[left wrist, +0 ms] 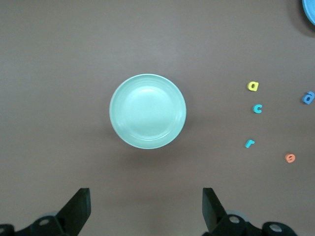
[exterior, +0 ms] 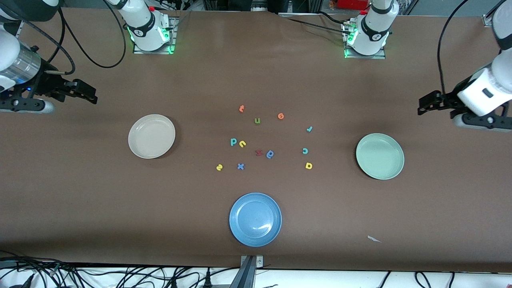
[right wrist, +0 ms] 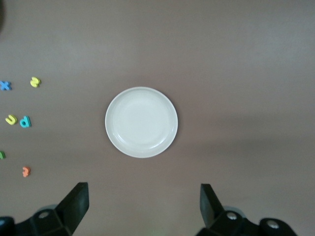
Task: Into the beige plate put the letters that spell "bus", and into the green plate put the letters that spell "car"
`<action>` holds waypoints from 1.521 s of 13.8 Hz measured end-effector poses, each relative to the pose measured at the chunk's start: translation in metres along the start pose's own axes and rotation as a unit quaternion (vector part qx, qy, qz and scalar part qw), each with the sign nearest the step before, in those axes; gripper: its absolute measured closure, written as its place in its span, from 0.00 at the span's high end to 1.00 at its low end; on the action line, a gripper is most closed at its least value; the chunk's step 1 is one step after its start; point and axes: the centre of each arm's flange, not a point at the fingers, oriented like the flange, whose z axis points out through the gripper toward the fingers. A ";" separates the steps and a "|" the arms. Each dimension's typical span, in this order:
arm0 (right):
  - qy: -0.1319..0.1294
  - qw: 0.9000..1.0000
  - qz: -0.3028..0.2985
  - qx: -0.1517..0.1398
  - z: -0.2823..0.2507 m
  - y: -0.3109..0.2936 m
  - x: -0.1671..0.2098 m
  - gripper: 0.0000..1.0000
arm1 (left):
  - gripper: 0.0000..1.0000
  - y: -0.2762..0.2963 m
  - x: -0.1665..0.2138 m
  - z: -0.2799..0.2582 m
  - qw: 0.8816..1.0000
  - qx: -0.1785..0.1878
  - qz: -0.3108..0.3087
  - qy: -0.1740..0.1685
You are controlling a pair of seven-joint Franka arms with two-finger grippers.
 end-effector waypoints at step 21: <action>0.057 0.961 0.266 0.043 0.311 -0.319 0.103 0.65 | 0.93 0.253 -0.038 0.364 1.000 0.001 0.013 0.015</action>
